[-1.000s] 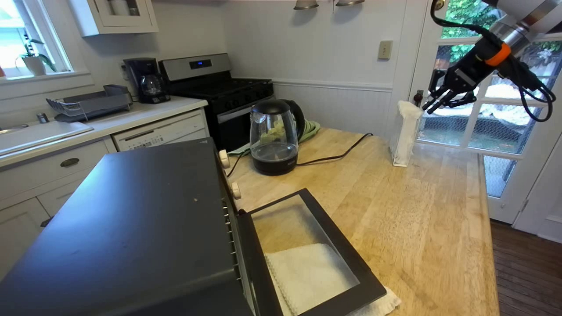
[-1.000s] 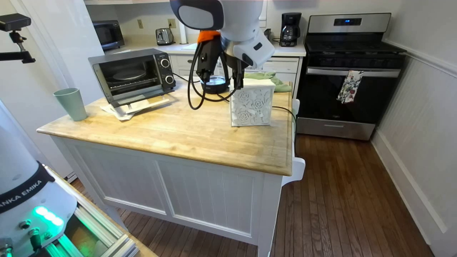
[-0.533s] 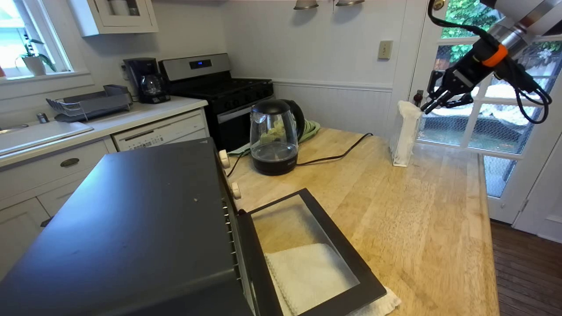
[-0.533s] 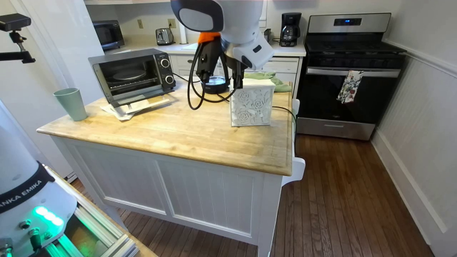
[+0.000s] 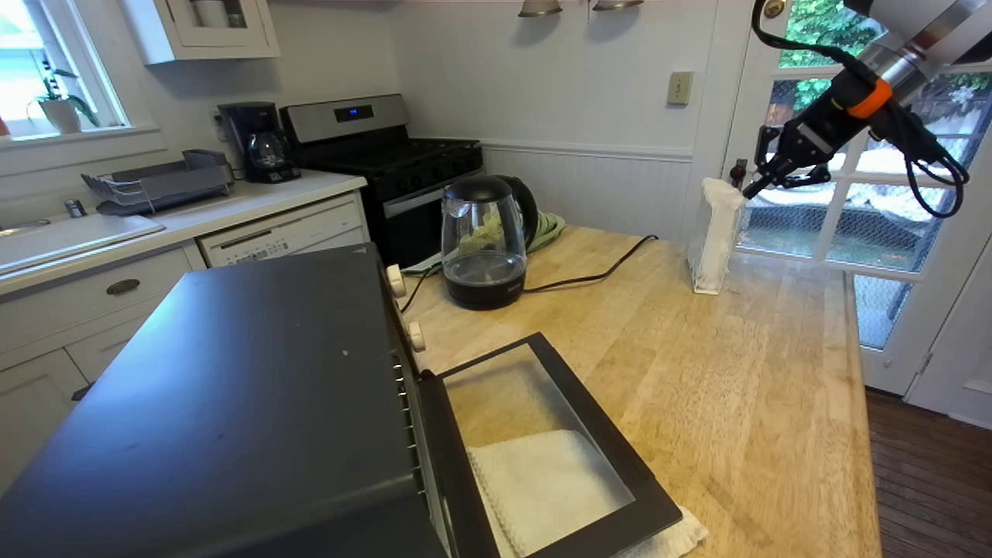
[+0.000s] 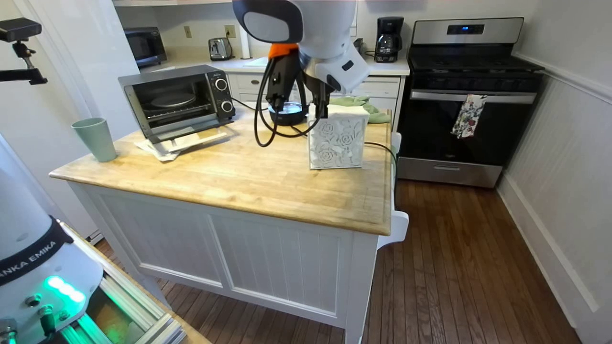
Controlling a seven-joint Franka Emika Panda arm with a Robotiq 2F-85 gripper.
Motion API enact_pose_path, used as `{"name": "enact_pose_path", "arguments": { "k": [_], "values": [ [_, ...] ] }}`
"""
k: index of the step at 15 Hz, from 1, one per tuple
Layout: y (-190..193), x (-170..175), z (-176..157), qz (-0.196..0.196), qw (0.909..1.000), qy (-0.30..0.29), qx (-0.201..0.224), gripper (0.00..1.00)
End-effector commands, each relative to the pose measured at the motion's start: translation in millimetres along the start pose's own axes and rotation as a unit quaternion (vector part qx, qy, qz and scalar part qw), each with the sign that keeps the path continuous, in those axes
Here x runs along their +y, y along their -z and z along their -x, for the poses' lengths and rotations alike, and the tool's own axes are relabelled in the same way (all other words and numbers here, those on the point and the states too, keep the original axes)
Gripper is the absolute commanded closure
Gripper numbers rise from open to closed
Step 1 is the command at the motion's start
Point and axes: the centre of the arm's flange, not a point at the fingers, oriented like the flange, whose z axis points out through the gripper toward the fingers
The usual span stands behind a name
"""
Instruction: Lift one paper towel and put it on the cupboard
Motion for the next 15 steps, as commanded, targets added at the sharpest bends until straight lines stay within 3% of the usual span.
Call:
{"name": "enact_pose_path", "arguments": {
  "k": [1, 15],
  "values": [
    [9, -7, -8, -0.017, 0.9998, -0.009, 0.01, 1.0],
    [58, -31, 10, -0.04, 0.998, 0.038, 0.031, 1.0]
  ]
}}
